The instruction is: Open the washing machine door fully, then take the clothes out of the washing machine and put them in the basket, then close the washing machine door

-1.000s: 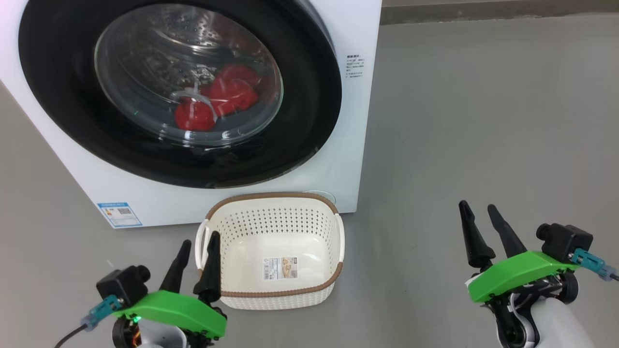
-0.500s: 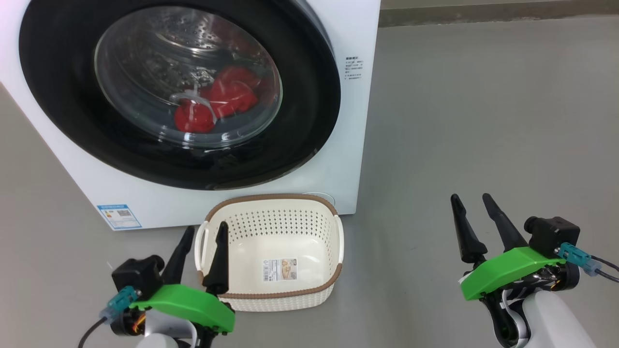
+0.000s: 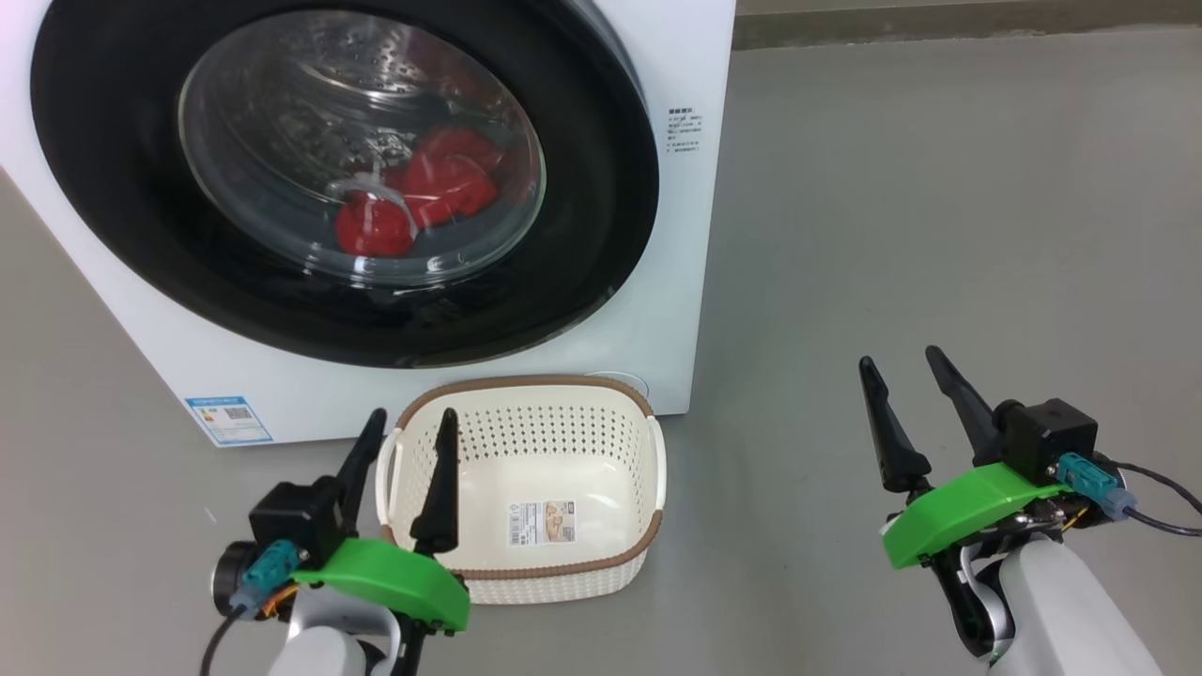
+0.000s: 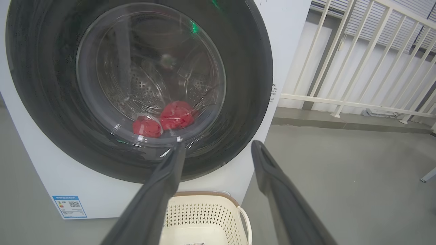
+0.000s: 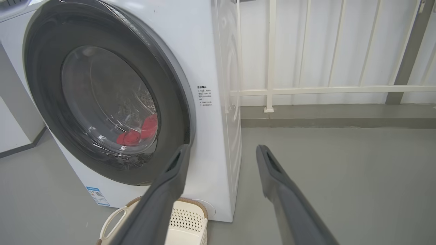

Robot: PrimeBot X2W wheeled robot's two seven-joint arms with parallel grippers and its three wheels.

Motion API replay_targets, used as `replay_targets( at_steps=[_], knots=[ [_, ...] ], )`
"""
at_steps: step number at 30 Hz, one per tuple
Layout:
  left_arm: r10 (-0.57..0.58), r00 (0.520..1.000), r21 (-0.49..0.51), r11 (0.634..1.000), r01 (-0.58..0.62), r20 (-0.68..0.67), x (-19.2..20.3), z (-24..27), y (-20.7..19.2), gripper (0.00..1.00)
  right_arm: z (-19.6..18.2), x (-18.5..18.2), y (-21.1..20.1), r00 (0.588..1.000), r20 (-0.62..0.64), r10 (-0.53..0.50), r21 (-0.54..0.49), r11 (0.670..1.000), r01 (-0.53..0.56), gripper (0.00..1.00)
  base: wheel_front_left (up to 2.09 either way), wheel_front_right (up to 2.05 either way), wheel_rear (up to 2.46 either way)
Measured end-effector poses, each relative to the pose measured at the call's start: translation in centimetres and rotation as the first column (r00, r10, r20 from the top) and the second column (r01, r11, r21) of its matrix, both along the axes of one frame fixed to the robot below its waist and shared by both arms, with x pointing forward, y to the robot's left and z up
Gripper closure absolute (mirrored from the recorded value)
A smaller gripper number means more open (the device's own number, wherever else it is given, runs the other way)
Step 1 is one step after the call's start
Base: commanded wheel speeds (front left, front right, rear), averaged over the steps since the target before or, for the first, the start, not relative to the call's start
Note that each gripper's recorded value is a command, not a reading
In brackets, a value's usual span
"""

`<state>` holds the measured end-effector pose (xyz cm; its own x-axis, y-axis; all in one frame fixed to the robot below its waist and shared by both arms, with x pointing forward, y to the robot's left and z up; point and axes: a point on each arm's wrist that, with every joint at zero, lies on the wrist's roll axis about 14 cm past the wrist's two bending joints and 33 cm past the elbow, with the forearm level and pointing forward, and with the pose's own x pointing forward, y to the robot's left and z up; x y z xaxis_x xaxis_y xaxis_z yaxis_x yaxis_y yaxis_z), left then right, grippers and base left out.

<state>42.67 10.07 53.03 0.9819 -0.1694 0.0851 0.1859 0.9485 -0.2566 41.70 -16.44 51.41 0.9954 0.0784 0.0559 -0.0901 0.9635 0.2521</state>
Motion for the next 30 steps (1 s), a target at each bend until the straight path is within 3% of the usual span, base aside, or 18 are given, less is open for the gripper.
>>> replay_targets(
  at_steps=[10, 30],
  knots=[
    [-0.006, 0.999, 0.087, 0.996, 0.002, 0.052, 0.6, 0.8, -0.5, 0.00, 0.7, 0.4, 0.4, 0.999, 0.034, 0.019, -0.080, 0.997, -0.016, 0.00, 0.00, 0.00, 0.00],
    [-0.009, 1.000, 0.061, 0.998, 0.008, 0.023, 0.9, -0.1, -0.6, 0.00, 0.7, 1.1, 0.2, 0.999, 0.040, 0.012, -0.069, 0.998, -0.009, 0.00, 0.00, 0.00, 0.00]
  ],
)
